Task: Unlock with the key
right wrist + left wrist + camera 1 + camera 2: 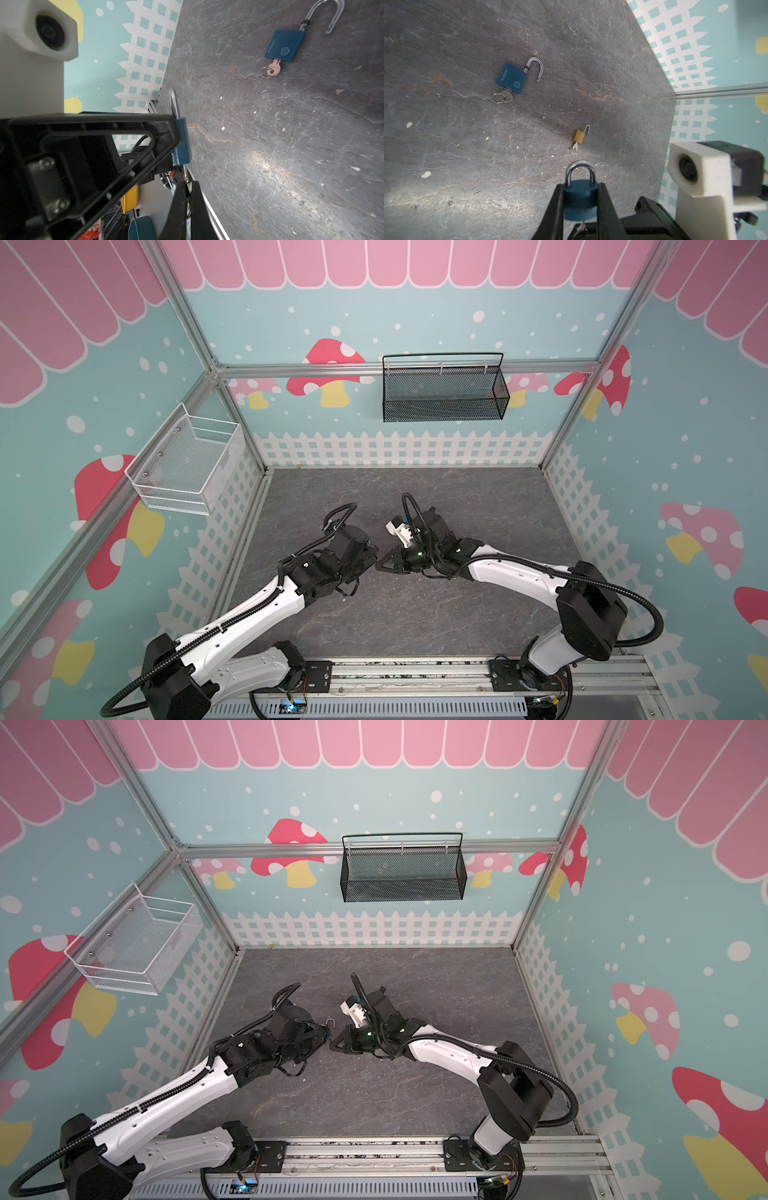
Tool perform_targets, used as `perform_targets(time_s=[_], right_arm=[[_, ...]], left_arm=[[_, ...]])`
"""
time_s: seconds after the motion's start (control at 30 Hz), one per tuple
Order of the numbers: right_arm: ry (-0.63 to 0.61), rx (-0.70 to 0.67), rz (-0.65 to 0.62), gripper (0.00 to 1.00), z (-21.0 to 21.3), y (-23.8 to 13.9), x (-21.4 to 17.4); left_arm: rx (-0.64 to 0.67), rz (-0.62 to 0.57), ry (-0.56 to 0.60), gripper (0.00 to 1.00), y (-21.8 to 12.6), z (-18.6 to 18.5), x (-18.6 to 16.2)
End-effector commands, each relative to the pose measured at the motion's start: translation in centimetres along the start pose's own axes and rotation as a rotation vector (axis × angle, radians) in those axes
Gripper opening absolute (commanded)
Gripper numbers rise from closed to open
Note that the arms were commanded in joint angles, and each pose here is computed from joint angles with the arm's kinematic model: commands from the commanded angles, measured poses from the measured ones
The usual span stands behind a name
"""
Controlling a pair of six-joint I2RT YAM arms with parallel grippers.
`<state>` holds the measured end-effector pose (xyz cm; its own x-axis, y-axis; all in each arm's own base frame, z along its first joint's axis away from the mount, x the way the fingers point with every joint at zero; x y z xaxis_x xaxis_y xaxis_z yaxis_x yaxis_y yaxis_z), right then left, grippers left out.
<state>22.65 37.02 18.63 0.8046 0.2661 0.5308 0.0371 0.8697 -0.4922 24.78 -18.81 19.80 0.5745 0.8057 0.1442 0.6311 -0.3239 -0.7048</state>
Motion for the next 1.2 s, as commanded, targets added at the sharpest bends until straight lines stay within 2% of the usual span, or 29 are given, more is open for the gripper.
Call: perform_targets(time_s=[0.0,0.13,0.4,0.67,0.87,0.97,1.07,1.17], right_arm=[[-0.108,-0.022,-0.107,0.00,1.1,-0.1,3.3],[-0.134,-0.104,-0.144,0.00,0.5,-0.8,4.2],[-0.156,-0.164,-0.198,0.00,0.3,-1.2,5.2],[-0.132,-0.008,-0.232,0.00,2.4,-2.0,5.8],[-0.228,-0.140,-0.330,0.00,2.3,-4.2,7.6],[-0.234,-0.179,-0.346,0.00,1.9,-4.6,7.8],[-0.232,-0.136,-0.358,0.00,2.6,-4.7,7.9],[-0.224,0.002,-0.344,0.00,4.4,-4.6,7.7]], left_arm=[[0.029,0.107,0.008,0.00,-0.3,0.2,-2.3],[0.023,0.143,-0.020,0.00,-0.4,0.3,-3.0],[0.013,0.208,-0.085,0.00,-0.1,0.4,-4.8],[0.035,0.214,-0.057,0.00,-0.1,1.3,-5.4],[0.037,0.282,-0.047,0.00,0.0,1.0,-7.6],[0.004,0.304,-0.057,0.00,-0.5,0.3,-8.3],[-0.016,0.317,-0.055,0.00,-1.1,-0.3,-8.7],[-0.038,0.275,-0.067,0.00,-1.4,0.0,-7.8]])
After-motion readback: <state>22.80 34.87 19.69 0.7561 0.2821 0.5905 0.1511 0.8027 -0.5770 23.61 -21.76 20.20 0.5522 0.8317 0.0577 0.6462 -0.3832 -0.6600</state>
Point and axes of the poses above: each gripper's point midway between its finger pads, its own y axis out along the fingers, its own z axis along the line the jaws close on, x = y × z, the point moved 2 cm from there along -y, back along the fingers, and after that the axes turned 15 degrees about -y, right-handed, at the moved point
